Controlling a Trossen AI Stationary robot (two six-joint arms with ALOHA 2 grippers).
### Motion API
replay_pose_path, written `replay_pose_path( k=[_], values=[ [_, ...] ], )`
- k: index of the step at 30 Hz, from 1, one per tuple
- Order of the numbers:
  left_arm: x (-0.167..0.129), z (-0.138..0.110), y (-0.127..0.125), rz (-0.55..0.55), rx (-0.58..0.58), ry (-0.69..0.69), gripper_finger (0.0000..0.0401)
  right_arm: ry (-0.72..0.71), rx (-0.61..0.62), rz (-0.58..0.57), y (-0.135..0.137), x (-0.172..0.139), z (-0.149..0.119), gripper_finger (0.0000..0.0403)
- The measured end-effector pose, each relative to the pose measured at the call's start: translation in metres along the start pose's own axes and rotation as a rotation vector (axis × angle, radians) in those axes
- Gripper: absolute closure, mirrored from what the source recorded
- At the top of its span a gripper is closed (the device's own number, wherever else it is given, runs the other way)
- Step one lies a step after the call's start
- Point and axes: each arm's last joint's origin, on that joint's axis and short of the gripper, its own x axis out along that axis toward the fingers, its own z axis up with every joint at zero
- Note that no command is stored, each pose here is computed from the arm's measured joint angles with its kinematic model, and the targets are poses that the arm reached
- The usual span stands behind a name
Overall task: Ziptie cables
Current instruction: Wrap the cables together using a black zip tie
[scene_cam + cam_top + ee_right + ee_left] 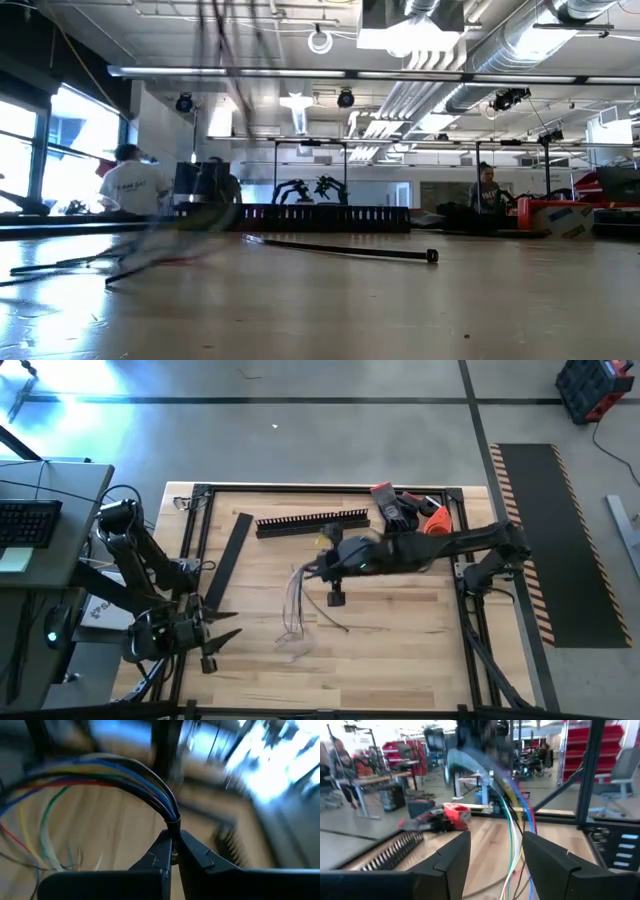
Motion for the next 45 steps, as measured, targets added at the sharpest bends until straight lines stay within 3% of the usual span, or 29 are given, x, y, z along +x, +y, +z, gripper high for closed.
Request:
replay_pose_path(
  k=[4, 8, 16, 21, 24, 30, 32, 35, 38, 41, 45],
  values=[
    [0.002, -0.025, 0.007, 0.011, -0.057, 0.000, 0.0235, 0.191, 0.040, -0.039, -0.002, 0.030, -0.060, 0.0403],
    [0.015, -0.047, 0.012, 0.063, -0.031, 0.000, 0.0236, 0.228, 0.039, -0.060, -0.003, 0.038, -0.083, 0.0403],
    [0.080, -0.069, 0.019, 0.160, 0.032, 0.052, 0.0236, 0.102, -0.036, -0.116, -0.006, 0.031, -0.053, 0.0403],
    [0.117, -0.050, 0.027, 0.213, 0.049, 0.031, 0.0236, 0.081, -0.114, -0.232, -0.012, 0.025, -0.038, 0.0403],
    [0.135, -0.034, 0.031, 0.186, 0.046, -0.016, 0.0236, 0.124, -0.221, -0.375, -0.012, 0.023, -0.038, 0.0403],
    [0.165, -0.020, 0.048, 0.113, -0.048, -0.090, 0.0233, 0.316, -0.479, -0.764, -0.011, 0.014, -0.035, 0.0403],
    [0.175, -0.020, 0.055, 0.063, -0.054, -0.098, 0.0224, 0.359, -0.523, -0.828, -0.010, 0.011, -0.034, 0.0403],
    [0.188, -0.020, 0.068, 0.039, -0.038, -0.108, 0.0205, 0.371, -0.542, -0.831, -0.008, 0.011, -0.034, 0.0403],
    [0.195, -0.018, 0.077, 0.120, 0.030, -0.104, 0.0191, 0.365, -0.527, -0.831, -0.008, 0.011, -0.035, 0.0403],
    [0.201, -0.009, 0.076, 0.222, 0.138, -0.104, 0.0190, 0.350, -0.505, -0.815, -0.008, 0.011, -0.035, 0.0403],
    [0.217, -0.002, 0.068, 0.251, 0.236, -0.102, 0.0190, 0.337, -0.492, -0.800, -0.008, 0.012, -0.035, 0.0403]
  ],
)
